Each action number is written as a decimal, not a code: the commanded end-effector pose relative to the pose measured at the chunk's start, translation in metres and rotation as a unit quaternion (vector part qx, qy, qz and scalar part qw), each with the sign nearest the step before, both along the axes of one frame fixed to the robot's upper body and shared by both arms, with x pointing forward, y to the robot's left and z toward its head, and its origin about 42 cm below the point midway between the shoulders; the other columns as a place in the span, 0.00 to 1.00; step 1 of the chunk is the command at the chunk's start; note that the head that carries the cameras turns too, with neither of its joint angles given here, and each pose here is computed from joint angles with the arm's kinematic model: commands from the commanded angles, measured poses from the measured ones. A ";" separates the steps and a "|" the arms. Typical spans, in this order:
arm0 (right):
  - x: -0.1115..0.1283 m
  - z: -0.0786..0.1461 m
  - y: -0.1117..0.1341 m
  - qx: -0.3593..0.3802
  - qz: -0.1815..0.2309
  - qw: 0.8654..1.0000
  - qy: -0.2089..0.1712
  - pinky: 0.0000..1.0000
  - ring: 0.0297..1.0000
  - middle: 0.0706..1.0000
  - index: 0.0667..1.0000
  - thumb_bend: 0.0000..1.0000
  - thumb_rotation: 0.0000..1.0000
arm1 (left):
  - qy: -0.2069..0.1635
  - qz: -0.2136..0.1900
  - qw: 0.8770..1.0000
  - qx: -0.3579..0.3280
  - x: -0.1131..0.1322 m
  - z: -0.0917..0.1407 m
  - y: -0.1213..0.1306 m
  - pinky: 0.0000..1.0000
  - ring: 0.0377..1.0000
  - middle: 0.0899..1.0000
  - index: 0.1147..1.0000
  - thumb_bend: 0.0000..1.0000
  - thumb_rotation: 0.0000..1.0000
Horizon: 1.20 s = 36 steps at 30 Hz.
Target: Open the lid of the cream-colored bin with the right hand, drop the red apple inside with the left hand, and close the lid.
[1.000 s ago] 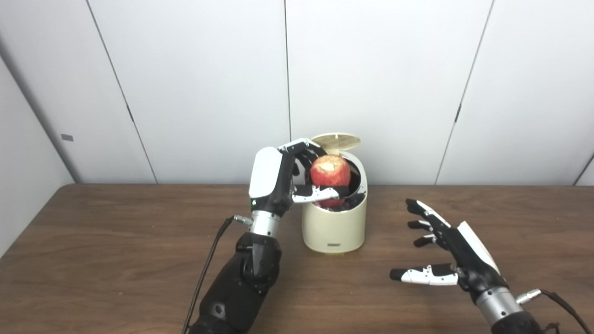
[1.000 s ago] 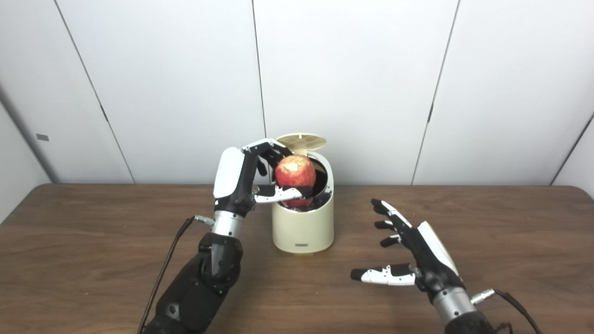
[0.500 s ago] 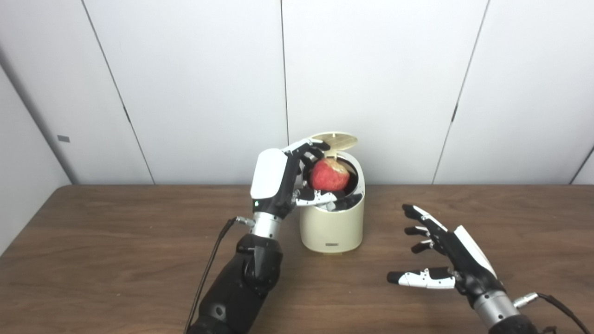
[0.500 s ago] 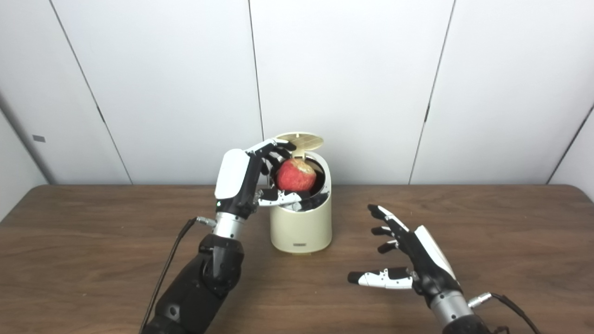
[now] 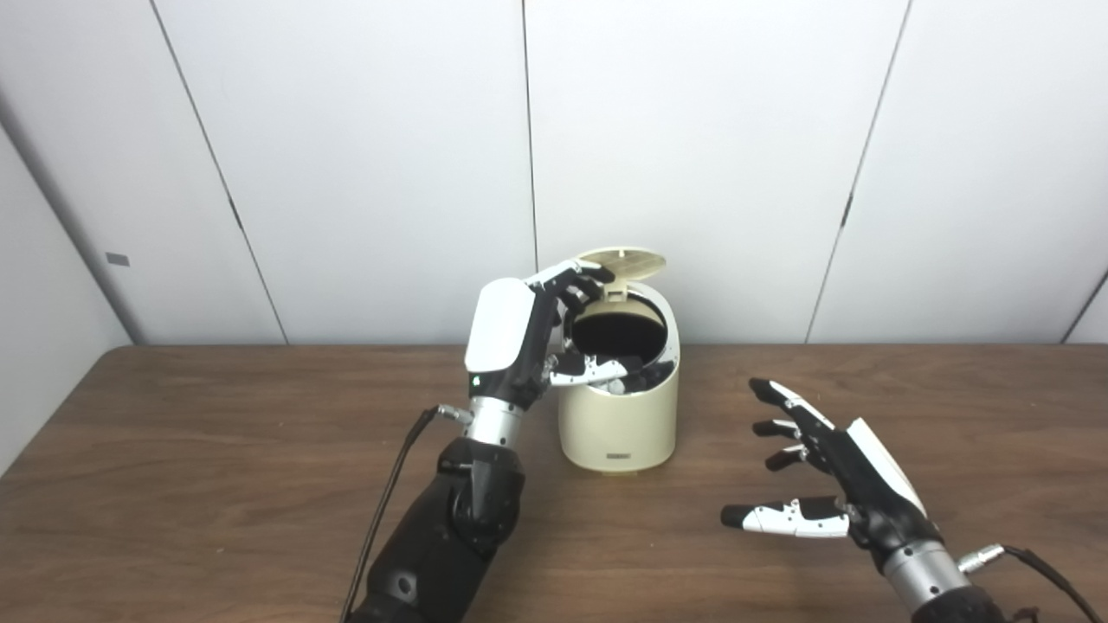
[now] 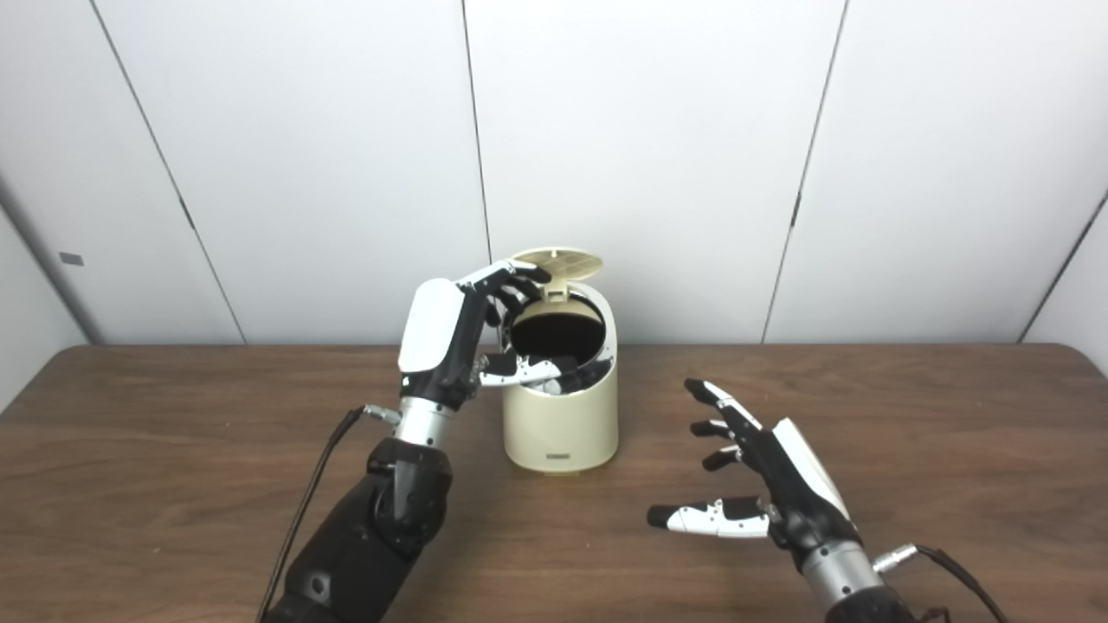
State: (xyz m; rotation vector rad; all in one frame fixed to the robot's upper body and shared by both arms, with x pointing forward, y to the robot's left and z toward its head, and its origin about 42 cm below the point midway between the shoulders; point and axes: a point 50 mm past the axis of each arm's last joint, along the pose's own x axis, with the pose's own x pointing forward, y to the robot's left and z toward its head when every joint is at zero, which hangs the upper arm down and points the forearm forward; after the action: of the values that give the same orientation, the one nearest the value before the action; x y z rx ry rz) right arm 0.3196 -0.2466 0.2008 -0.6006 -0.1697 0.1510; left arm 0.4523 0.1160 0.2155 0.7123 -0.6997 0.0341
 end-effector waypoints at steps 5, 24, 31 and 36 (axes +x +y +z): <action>0.004 0.013 -0.001 0.002 0.011 0.999 -0.033 0.64 0.80 0.92 0.90 0.74 0.25 | -0.045 -0.017 0.998 -0.036 -0.005 0.025 0.015 0.38 0.45 0.50 0.53 0.89 0.08; 0.005 0.015 -0.003 0.009 0.015 0.999 -0.033 0.62 0.79 0.91 0.89 0.74 0.23 | 0.036 -0.125 0.976 -0.174 -0.047 0.057 0.097 0.46 0.56 0.60 0.43 0.51 0.04; 0.019 0.027 -0.002 0.013 0.025 0.998 -0.057 0.67 0.80 0.90 0.90 0.71 0.22 | 0.110 -0.131 0.965 -0.198 -0.063 0.033 0.121 0.51 0.61 0.66 0.68 0.70 0.09; 0.032 0.041 0.000 0.015 0.033 0.997 -0.064 0.71 0.82 0.90 0.91 0.72 0.32 | 0.140 -0.121 0.962 -0.203 -0.073 0.012 0.132 0.50 0.60 0.65 0.66 0.68 0.06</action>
State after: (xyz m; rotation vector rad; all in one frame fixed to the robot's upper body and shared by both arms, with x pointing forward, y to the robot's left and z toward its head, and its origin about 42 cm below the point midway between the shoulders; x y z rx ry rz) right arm 0.3444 -0.2473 0.2194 -0.5722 -0.2248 0.1715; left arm 0.3774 0.2441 0.2083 0.2281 -0.4156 -0.1412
